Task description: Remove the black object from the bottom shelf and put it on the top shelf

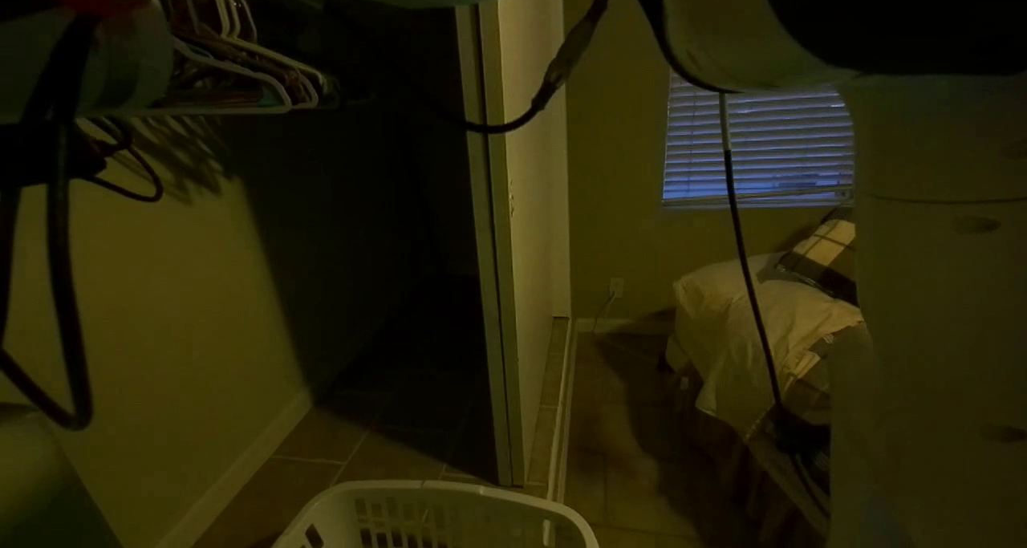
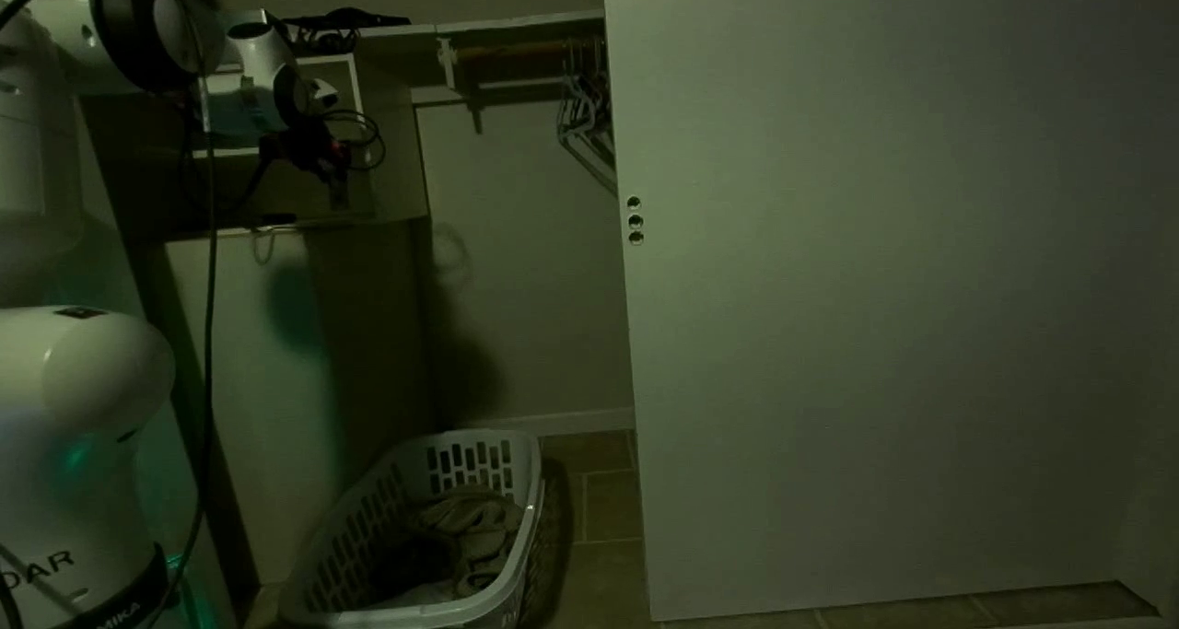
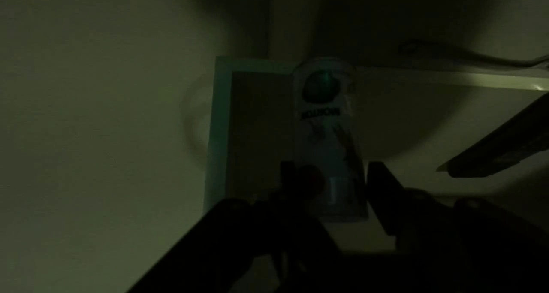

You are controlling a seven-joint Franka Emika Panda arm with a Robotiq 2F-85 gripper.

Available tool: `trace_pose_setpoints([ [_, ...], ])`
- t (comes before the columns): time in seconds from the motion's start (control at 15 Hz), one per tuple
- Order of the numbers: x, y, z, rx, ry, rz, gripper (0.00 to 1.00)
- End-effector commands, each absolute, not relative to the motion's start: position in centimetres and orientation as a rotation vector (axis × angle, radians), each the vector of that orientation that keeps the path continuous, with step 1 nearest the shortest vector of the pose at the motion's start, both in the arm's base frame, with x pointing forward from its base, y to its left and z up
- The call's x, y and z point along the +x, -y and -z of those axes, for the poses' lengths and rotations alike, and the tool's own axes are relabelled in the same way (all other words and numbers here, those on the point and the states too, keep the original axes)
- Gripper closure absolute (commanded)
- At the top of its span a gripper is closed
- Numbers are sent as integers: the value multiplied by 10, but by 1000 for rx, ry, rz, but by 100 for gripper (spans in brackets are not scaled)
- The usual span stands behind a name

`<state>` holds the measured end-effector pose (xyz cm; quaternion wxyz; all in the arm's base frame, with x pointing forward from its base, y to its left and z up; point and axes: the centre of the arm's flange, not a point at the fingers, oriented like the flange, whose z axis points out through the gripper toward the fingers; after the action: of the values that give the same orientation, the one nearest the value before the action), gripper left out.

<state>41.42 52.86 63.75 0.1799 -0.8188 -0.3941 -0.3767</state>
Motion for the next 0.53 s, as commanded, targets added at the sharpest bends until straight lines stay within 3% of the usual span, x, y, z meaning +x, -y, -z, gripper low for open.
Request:
trace_pose_setpoints([
  [0.0, 386, -492, -651, -2315, 1107, 1141, 79],
  [0.47, 356, -471, -702, -2224, 1002, 1350, 79],
])
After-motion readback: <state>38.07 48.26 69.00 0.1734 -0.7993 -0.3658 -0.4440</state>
